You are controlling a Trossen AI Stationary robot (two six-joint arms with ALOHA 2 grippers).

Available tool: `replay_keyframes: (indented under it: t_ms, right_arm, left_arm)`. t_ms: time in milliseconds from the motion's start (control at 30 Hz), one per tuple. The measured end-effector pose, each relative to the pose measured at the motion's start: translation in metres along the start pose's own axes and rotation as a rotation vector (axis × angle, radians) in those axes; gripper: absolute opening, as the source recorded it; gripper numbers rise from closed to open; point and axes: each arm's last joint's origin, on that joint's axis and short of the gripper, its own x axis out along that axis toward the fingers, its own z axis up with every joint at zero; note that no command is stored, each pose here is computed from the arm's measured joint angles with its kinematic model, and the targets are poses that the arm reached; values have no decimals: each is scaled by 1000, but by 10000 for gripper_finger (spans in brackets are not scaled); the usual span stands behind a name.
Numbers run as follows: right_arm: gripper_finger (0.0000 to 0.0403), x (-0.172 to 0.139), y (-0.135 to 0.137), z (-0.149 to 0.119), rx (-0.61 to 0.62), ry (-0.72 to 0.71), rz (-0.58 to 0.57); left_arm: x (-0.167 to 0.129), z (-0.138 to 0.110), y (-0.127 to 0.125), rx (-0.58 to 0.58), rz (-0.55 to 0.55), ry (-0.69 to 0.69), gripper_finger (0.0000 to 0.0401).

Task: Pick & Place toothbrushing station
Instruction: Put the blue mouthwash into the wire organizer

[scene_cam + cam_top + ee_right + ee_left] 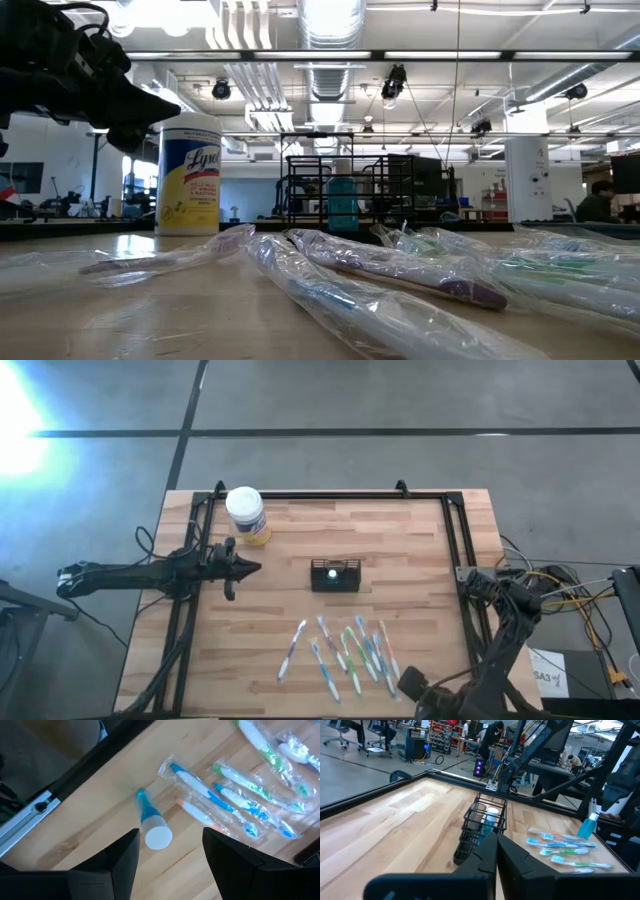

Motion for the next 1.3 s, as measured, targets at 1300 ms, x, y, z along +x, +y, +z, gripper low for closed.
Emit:
replay_keyframes:
  t_ms: [1300]
  right_arm:
    - [200,40,7,-8,-93,56,-6]
  left_arm:
    - [0,0,0,-9,1,-1,7]
